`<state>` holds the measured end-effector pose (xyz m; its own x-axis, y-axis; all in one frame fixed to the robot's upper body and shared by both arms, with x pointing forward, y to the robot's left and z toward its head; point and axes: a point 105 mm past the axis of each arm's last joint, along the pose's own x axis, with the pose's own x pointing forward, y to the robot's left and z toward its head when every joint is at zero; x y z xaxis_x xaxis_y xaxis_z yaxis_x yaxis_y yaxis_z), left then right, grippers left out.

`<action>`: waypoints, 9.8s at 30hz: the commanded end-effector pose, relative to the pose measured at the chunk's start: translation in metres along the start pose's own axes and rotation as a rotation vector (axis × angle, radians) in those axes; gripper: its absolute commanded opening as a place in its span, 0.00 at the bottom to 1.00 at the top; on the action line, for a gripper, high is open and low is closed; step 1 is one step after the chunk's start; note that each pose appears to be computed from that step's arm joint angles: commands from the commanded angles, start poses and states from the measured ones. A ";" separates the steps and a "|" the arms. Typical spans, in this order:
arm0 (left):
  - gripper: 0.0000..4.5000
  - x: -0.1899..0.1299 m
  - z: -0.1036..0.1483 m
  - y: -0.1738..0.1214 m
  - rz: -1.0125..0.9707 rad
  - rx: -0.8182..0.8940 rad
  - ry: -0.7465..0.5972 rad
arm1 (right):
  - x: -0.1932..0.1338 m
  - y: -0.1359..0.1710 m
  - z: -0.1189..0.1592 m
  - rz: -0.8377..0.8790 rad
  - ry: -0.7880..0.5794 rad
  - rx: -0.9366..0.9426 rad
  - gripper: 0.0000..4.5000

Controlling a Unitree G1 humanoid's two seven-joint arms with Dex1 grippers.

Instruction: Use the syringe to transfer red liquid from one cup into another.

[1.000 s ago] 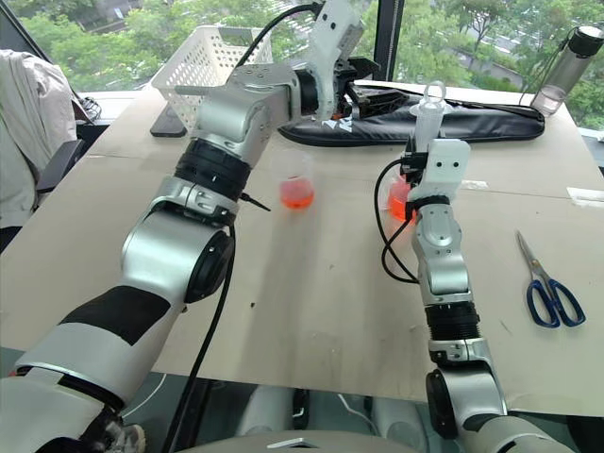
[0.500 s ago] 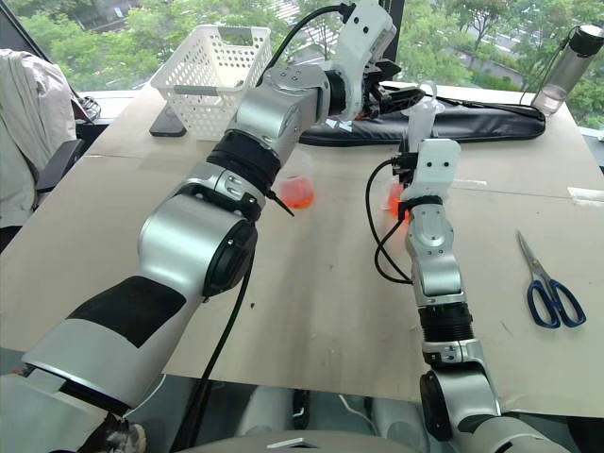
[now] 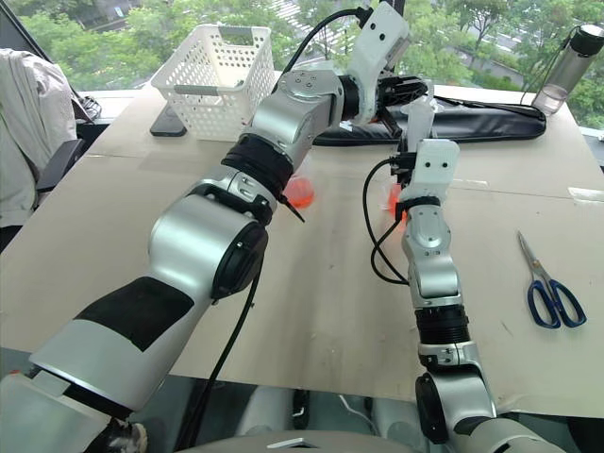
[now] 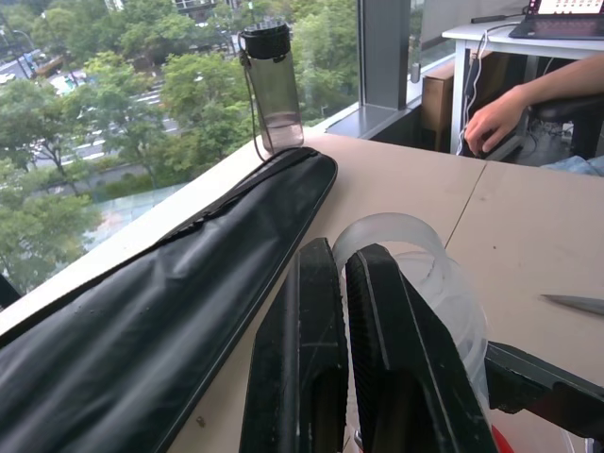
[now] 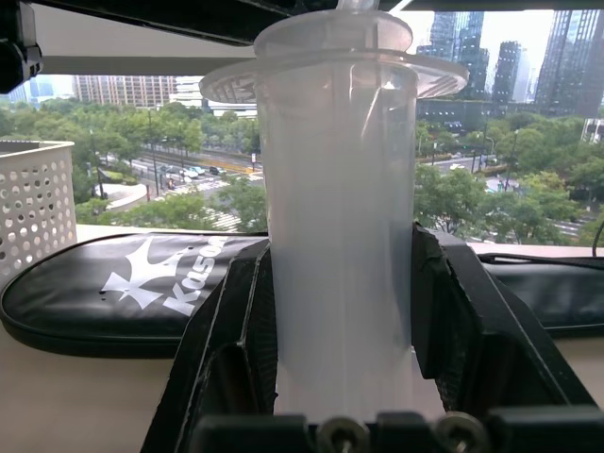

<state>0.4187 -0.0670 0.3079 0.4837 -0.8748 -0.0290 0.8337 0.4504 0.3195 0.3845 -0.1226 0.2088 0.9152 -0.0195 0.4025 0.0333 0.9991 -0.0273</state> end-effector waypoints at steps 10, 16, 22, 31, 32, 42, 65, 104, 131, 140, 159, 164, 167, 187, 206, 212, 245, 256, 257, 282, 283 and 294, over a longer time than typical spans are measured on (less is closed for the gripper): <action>0.00 -0.002 0.040 0.003 0.009 0.069 -0.101 | -0.005 0.002 0.010 -0.002 -0.011 0.036 0.33; 0.00 -0.003 0.043 0.005 0.017 0.070 -0.108 | -0.008 0.003 0.007 0.001 0.006 0.037 0.33; 0.00 -0.004 0.048 0.008 0.032 0.072 -0.122 | -0.010 0.003 0.003 0.000 0.019 0.037 0.33; 0.00 -0.006 0.054 0.012 0.050 0.073 -0.138 | -0.013 0.002 0.000 -0.003 0.032 0.036 0.33; 0.00 -0.006 0.054 0.012 0.050 0.073 -0.138 | -0.013 0.002 0.000 -0.004 0.032 0.036 0.33; 0.00 -0.007 0.056 0.013 0.058 0.074 -0.143 | -0.014 0.001 -0.001 -0.009 0.035 0.036 0.33; 0.00 -0.008 0.055 0.014 0.061 0.073 -0.142 | -0.013 0.001 0.000 -0.009 0.033 0.039 0.33; 1.00 -0.154 -0.020 0.092 0.399 -0.342 -0.207 | 0.015 -0.028 0.069 -0.012 -0.215 0.225 0.33; 1.00 -0.253 -0.036 0.111 0.739 -0.137 -0.048 | 0.017 0.175 0.070 0.615 -0.198 0.498 0.33; 1.00 -0.244 -0.024 0.106 0.682 -0.047 -0.025 | 0.007 0.202 0.065 0.691 -0.188 0.483 0.33; 1.00 -0.198 0.009 0.092 0.501 0.016 -0.009 | -0.003 0.224 0.070 0.760 -0.225 0.437 0.33; 1.00 -0.192 0.008 0.099 0.507 0.030 -0.001 | -0.004 0.227 0.076 0.771 -0.241 0.436 0.33; 0.82 -0.186 0.012 0.098 0.483 0.041 -0.010 | -0.005 0.230 0.077 0.779 -0.241 0.434 0.33; 0.00 -0.178 0.012 0.074 0.355 0.214 0.043 | -0.006 0.244 0.091 0.827 -0.256 0.458 0.33; 0.00 -0.184 -0.035 0.063 0.316 0.130 0.150 | 0.003 0.238 0.103 0.811 -0.292 0.460 0.33; 0.00 -0.184 -0.048 0.060 0.302 0.106 0.174 | 0.004 0.237 0.105 0.804 -0.301 0.462 0.33; 1.00 -0.220 -0.037 0.057 0.275 -0.262 -0.062 | 0.006 0.228 0.101 0.780 -0.311 0.425 0.32; 1.00 -0.193 -0.015 0.060 0.244 -0.207 -0.129 | 0.003 0.230 0.098 0.793 -0.314 0.388 0.32; 1.00 -0.192 -0.015 0.060 0.246 -0.205 -0.132 | 0.003 0.231 0.098 0.793 -0.314 0.386 0.32; 0.34 -0.199 -0.015 0.075 0.319 -0.176 -0.183 | 0.009 0.220 0.088 0.788 -0.295 0.277 1.00; 0.34 -0.201 -0.016 0.076 0.327 -0.185 -0.188 | 0.011 0.217 0.087 0.779 -0.292 0.263 1.00; 0.34 -0.230 -0.022 0.100 0.424 -0.407 -0.264 | -0.020 0.140 0.089 0.937 -0.267 0.213 1.00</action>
<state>0.4036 0.1740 0.3004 0.7655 -0.6110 0.2016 0.6389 0.7589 -0.1258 0.3571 0.0277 0.2502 0.4979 0.7553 0.4263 -0.7379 0.6271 -0.2493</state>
